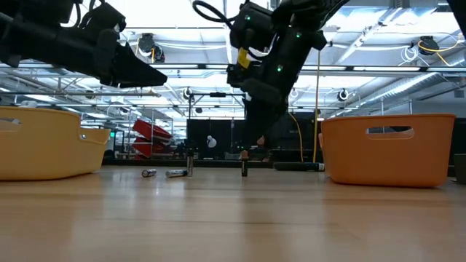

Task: Sort batteries
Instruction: Put the black battery into the orange bin

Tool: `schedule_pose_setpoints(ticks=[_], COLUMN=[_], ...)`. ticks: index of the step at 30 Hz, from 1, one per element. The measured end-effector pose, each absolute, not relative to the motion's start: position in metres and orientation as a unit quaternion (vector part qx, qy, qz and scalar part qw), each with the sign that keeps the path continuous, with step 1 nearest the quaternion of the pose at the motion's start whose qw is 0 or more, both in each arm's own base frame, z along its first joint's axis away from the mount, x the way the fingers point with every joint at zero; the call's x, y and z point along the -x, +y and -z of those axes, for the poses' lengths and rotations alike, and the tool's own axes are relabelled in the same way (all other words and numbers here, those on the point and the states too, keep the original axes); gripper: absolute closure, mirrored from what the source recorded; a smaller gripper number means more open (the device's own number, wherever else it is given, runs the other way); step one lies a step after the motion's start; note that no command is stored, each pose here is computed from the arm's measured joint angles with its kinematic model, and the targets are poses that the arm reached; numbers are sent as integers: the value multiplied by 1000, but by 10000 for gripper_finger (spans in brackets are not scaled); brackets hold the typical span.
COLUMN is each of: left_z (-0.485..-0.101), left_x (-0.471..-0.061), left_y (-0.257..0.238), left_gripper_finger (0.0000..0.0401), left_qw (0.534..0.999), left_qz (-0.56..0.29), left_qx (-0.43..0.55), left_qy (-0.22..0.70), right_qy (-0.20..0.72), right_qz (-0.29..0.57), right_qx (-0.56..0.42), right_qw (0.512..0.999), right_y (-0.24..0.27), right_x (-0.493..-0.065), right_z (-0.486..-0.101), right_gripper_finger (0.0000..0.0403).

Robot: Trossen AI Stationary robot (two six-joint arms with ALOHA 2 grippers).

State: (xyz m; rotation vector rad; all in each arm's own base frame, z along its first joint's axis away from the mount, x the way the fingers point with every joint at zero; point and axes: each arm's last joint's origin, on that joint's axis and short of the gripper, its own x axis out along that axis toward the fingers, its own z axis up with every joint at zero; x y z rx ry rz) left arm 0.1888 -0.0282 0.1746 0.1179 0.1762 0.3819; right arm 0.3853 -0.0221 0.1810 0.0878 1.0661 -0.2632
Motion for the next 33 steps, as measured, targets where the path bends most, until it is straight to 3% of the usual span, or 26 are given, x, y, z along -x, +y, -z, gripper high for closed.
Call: schedule_pose_setpoints(ticks=[4,11,18,26,33], left_z=[-175,-175,-175,-175,-175], left_x=[-189,-189,-189,-189,-189], left_y=[-28,-28,-28,-28,-27], left_gripper_finger=[183,183,183,183,183], left_qw=[976,976,975,974,973], left_qz=[-190,-190,-192,-194,-200], left_qx=[-60,-67,-68,-72,-72], left_qy=[87,88,89,89,89], right_qy=[515,517,519,517,518], right_qz=[115,116,113,109,134], right_qx=[-48,-63,-70,-72,-47], right_qw=[848,846,845,846,843], right_y=[-23,-34,-37,-36,-31], right_x=[-390,-396,-396,-397,-394], right_z=[-168,-151,-149,-149,-153], right_gripper_finger=[195,218,275,384,387])
